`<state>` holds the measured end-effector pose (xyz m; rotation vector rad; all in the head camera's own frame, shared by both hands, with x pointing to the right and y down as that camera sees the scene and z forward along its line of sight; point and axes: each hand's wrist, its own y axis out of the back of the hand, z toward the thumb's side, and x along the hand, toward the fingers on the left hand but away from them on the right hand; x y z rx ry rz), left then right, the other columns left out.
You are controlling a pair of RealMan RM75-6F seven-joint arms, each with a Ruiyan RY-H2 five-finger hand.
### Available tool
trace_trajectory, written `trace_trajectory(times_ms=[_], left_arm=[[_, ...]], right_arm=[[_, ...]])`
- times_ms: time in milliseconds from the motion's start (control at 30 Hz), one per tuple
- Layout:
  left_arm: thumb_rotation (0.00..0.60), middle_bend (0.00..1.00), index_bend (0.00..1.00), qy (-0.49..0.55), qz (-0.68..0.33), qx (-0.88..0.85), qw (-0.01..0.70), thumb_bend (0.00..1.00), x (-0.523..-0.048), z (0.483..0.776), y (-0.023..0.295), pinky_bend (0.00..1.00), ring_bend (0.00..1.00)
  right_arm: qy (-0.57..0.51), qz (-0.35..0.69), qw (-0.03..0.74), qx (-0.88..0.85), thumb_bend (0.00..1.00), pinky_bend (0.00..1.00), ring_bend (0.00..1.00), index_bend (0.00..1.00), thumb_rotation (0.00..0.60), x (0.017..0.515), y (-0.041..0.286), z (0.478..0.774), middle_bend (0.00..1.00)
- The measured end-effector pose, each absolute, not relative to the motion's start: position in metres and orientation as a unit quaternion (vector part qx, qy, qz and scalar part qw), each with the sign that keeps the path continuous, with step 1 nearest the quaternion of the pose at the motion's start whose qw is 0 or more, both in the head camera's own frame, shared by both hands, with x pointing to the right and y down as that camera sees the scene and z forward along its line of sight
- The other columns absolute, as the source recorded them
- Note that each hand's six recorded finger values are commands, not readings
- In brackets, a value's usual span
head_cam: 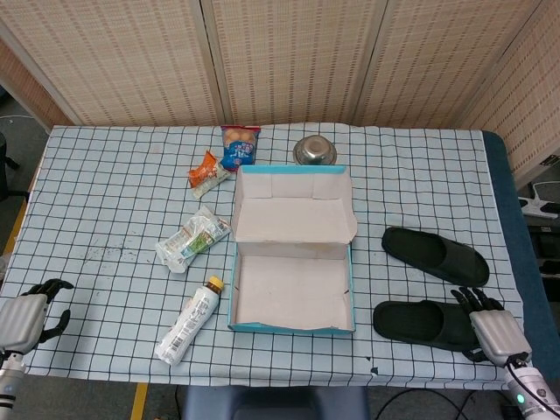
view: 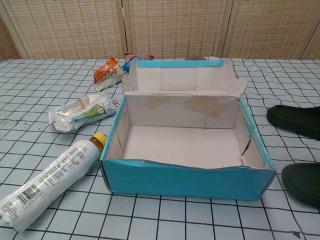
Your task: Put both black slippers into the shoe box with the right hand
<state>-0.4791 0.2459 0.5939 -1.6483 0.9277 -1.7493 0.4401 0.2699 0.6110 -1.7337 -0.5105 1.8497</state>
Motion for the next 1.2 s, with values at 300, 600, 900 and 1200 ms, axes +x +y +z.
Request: trace_trajectory(times_ms=[300, 600, 900, 1200], left_arm=[[0.6, 0.25, 0.3, 0.343, -0.656, -0.614, 0.275, 0.44, -0.48, 0.596, 0.246, 0.46, 0.29], [0.6, 0.25, 0.3, 0.342, -0.654, -0.616, 0.276, 0.44, -0.478, 0.596, 0.246, 0.46, 0.29], [0.6, 0.25, 0.3, 0.341, -0.656, -0.615, 0.275, 0.44, -0.48, 0.596, 0.247, 0.46, 0.29], [0.6, 0.25, 0.3, 0.346, -0.653, -0.616, 0.271, 0.44, -0.48, 0.595, 0.246, 0.46, 0.29]], right_arm=[[-0.162, 0.687, 0.231, -0.67, 0.0, 0.17, 0.0, 0.0, 0.6, 0.433, 0.27, 0.631, 0.03], [-0.147, 0.692, 0.228, -0.669, 0.0, 0.17, 0.0, 0.01, 0.6, 0.432, 0.266, 0.639, 0.03], [-0.124, 0.692, 0.234, -0.672, 0.0, 0.17, 0.0, 0.08, 0.6, 0.425, 0.266, 0.652, 0.12], [-0.143, 0.689, 0.263, -0.66, 0.0, 0.27, 0.27, 0.43, 0.6, 0.425, 0.262, 0.657, 0.44]])
